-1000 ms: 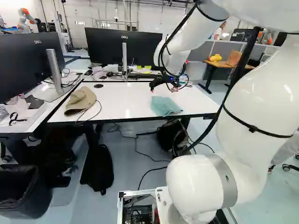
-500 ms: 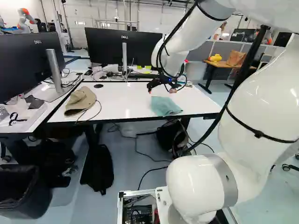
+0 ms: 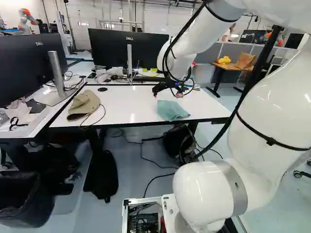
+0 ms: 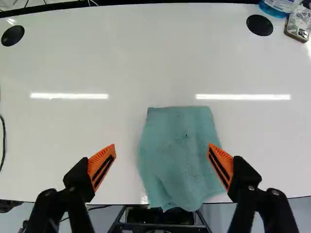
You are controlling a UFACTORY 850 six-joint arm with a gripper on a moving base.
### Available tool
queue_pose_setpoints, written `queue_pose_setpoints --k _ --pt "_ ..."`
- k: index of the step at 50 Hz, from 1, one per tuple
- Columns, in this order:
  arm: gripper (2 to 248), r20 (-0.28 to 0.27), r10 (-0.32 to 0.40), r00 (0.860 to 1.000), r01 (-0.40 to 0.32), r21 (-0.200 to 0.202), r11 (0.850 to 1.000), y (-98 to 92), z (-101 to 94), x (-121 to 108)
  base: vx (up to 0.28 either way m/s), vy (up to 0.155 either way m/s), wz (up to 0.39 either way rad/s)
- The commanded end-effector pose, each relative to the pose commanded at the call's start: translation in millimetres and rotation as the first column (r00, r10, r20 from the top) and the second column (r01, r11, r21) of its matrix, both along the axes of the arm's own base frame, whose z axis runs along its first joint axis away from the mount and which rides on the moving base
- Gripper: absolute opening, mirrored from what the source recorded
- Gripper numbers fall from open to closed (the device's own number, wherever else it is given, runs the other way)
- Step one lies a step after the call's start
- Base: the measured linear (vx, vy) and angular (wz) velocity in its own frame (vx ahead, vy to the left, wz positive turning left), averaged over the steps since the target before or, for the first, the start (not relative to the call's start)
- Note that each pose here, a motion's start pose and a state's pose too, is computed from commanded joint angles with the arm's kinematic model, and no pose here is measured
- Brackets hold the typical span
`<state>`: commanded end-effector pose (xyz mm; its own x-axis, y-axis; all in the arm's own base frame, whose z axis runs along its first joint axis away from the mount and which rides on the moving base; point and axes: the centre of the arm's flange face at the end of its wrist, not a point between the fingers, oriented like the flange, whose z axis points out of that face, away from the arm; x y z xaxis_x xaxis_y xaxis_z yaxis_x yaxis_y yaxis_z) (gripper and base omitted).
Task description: Clean the table with the green towel
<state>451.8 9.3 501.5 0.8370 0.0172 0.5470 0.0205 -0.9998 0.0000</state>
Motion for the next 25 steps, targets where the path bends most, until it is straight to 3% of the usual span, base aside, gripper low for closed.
queue_pose_setpoints --k 25 --pt "247 0.058 -0.002 0.998 0.002 0.001 1.000 -1.0 -14.2 -12 0.000 0.000 0.000"
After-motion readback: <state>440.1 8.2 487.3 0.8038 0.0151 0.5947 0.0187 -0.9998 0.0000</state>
